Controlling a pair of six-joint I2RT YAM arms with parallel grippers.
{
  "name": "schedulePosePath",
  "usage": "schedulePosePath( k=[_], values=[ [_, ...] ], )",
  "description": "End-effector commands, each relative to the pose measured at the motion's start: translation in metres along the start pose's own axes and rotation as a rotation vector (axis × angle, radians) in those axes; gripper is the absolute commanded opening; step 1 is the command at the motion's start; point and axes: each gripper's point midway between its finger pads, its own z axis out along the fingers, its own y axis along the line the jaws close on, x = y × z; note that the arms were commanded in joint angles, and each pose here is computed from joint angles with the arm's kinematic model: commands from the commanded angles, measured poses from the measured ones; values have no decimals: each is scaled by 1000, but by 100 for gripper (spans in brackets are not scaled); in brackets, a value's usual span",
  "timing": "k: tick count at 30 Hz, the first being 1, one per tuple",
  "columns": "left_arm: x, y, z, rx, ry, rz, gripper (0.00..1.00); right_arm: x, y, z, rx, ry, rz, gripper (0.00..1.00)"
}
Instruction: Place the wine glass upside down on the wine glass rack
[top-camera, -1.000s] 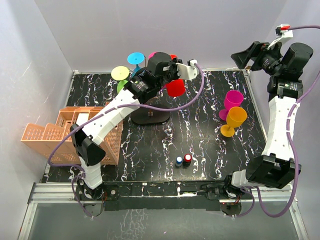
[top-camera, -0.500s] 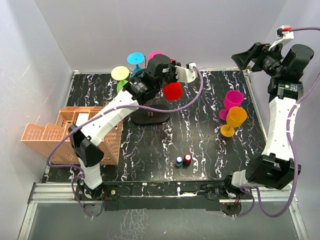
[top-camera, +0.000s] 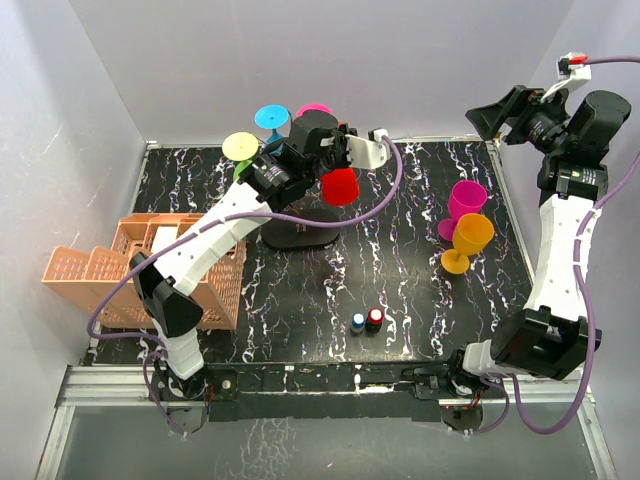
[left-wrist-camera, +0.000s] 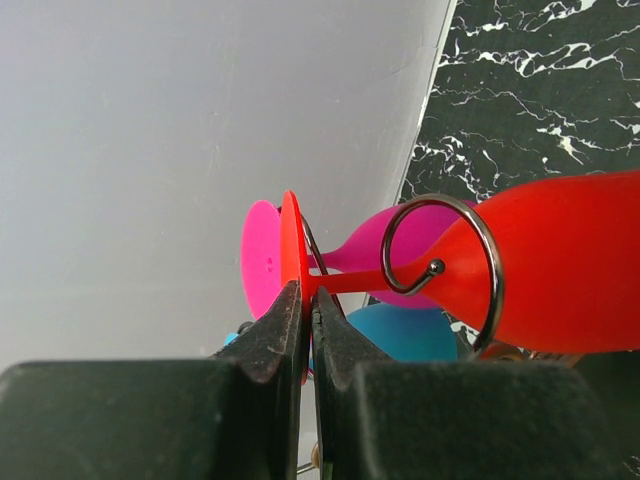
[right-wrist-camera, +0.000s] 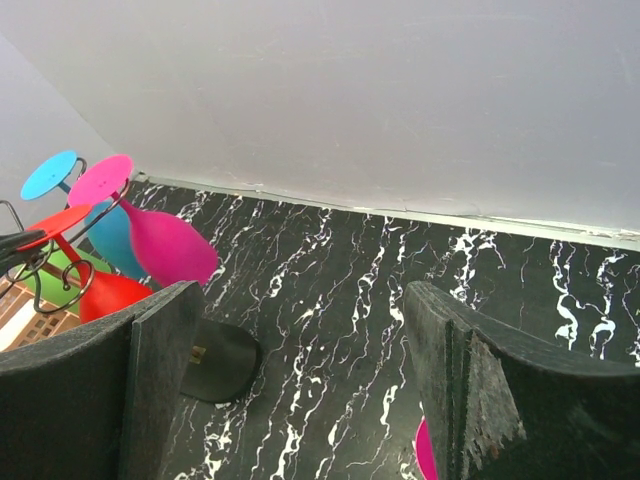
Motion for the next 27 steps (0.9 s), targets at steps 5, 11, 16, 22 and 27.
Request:
schedulePosePath(
  k=[5, 11, 16, 22, 27],
  values=[
    [-7, 26, -39, -41, -37, -13, 0, -22, 12, -9, -26, -68, -58, 88],
    [-10, 25, -45, -24, -44, -8, 0, -20, 11, -10, -25, -69, -55, 88],
    [-14, 23, -49, -7, -55, -10, 0, -19, 10, -10, -26, -70, -50, 88],
    [-21, 21, -53, 19, -87, -30, 0, -18, 10, -10, -31, -69, -45, 88],
    [-27, 20, -57, 38, -118, -53, 0, -16, 10, -11, -30, -68, -40, 88]
  ],
)
